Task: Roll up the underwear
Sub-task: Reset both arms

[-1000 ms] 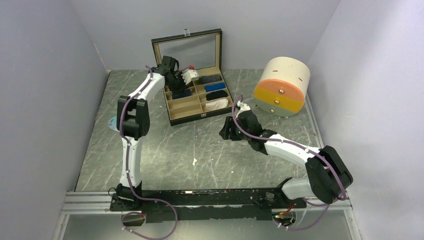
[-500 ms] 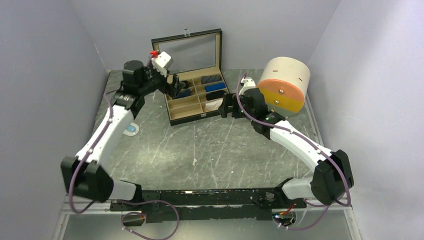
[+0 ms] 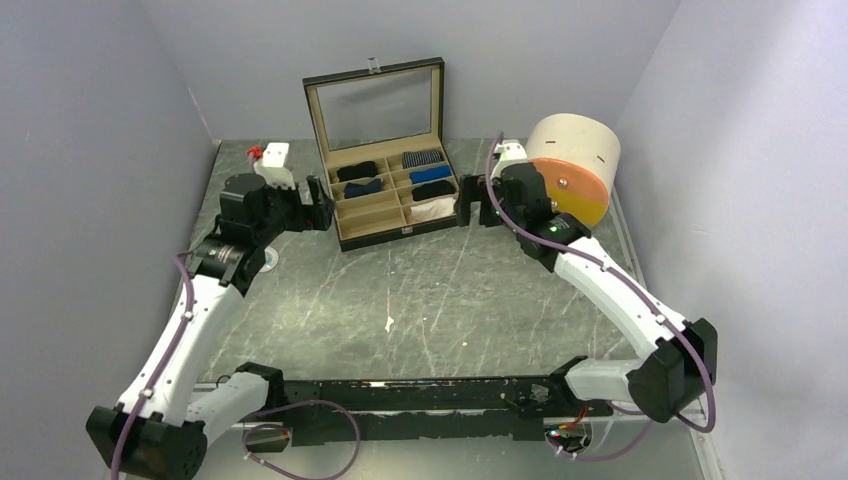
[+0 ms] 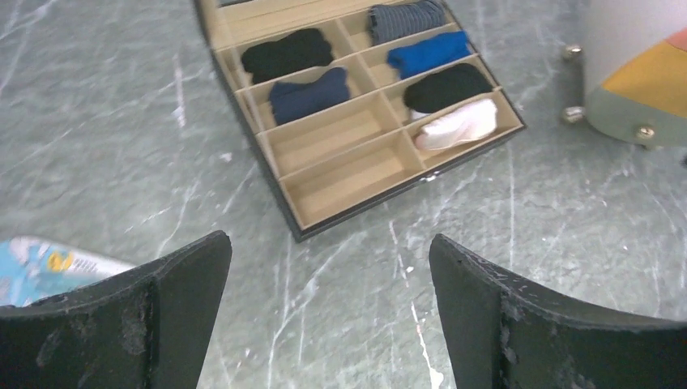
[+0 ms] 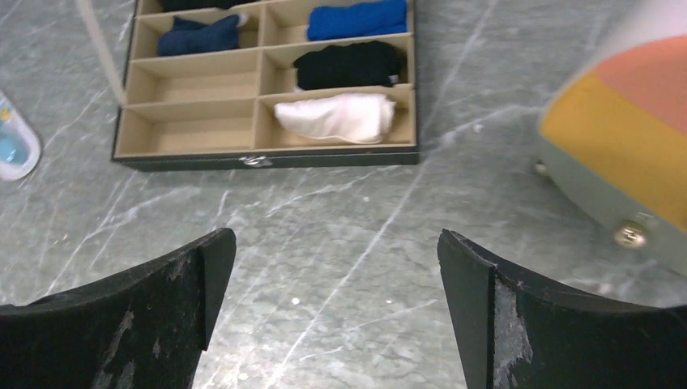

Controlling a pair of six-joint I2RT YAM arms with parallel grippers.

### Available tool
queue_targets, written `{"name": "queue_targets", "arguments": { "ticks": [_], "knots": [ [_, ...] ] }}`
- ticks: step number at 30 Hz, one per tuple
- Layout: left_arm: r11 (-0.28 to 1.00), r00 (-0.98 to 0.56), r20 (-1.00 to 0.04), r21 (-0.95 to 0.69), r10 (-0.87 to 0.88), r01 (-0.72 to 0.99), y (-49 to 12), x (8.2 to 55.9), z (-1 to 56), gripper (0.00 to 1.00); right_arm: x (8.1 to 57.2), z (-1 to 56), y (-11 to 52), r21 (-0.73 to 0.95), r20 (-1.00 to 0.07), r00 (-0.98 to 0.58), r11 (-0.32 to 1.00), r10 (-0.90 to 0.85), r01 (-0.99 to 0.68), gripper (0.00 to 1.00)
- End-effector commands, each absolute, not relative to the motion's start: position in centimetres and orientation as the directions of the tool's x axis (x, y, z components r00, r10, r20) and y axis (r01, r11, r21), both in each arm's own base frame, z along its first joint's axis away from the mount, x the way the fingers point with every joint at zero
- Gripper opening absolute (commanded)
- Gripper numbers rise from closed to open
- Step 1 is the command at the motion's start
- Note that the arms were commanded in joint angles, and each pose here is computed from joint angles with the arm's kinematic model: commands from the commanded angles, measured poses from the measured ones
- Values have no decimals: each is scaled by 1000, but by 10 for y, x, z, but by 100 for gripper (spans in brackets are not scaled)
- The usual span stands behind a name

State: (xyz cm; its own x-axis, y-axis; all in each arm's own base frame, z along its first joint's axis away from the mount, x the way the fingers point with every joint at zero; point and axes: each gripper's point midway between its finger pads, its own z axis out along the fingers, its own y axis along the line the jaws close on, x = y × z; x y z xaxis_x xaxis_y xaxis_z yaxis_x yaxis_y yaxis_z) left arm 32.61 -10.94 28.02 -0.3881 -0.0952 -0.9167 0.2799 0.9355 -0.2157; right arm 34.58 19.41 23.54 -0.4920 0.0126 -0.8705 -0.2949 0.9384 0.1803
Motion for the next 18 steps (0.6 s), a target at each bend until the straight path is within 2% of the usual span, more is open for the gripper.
{"name": "queue_targets", "arguments": {
  "ticks": [1, 8, 12, 18],
  "knots": [
    [979, -395, -904, -199, -166, 44, -66, 311, 278, 97, 361, 274, 146, 153, -910, -408, 974, 73, -168, 100],
    [981, -410, -891, -175, -194, -84, -29, 313, 282, 97, 375, 306, 95, 235, -917, -352, 968, 190, -90, 100],
    [969, -381, -891, -222, -245, -104, -21, 313, 286, 97, 371, 310, 104, 242, -915, -363, 958, 173, -152, 100],
    [970, -393, -886, -226, -245, -95, -23, 312, 290, 97, 365, 315, 105, 279, -912, -350, 949, 214, -146, 100]
  ]
}}
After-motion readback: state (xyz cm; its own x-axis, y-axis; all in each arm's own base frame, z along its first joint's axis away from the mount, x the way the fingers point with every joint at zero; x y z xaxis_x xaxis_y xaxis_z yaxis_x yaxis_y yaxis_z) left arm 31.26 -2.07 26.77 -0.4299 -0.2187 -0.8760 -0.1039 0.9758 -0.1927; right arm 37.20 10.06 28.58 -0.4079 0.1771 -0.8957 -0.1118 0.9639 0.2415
